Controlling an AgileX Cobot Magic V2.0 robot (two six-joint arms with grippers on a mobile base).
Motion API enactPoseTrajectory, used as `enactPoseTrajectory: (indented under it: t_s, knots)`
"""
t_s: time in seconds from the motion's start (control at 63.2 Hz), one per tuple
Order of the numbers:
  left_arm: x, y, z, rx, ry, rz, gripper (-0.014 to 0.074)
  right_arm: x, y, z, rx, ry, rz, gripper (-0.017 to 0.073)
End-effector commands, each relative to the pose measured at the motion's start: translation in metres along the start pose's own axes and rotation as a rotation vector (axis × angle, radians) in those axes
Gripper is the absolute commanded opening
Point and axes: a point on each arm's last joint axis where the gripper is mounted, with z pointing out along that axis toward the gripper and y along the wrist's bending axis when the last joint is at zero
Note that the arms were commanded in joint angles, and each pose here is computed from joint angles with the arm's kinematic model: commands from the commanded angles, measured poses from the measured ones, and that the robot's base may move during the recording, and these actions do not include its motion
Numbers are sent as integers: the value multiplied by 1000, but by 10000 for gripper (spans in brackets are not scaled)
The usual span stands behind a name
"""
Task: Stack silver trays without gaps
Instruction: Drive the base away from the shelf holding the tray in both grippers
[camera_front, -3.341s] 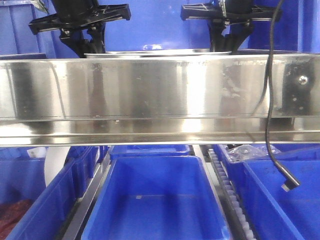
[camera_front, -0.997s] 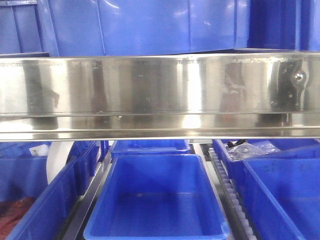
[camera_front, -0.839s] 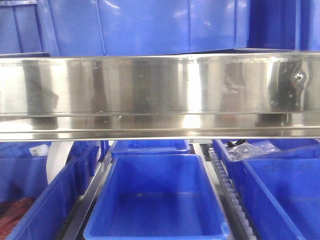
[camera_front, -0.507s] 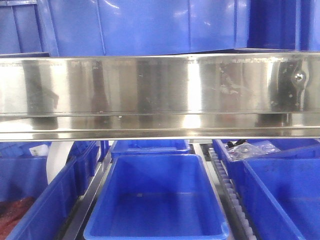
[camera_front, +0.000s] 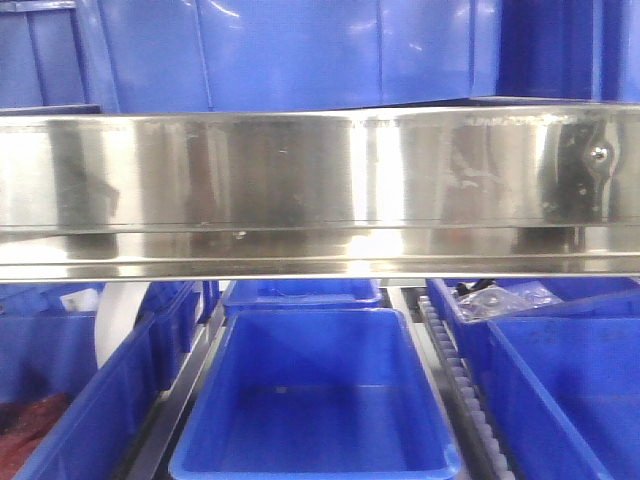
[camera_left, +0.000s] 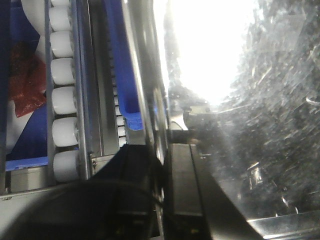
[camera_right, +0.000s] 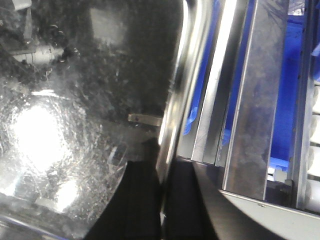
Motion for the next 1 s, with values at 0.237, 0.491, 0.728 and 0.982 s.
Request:
enactPoseTrajectory:
  t_s: [0.237, 0.491, 0.728, 0.982]
  knots:
    - [-1, 0, -20, 35, -39, 11, -48, 1, 2, -21, -49, -34, -7, 56]
    - [-1, 0, -20, 35, -39, 11, -48, 1, 2, -21, -49, -33, -7, 56]
    - [-1, 0, -20, 35, -39, 11, -48, 1, 2, -21, -49, -33, -7, 56]
    - [-1, 0, -20, 35, -39, 11, -48, 1, 2, -21, -49, -33, -7, 56]
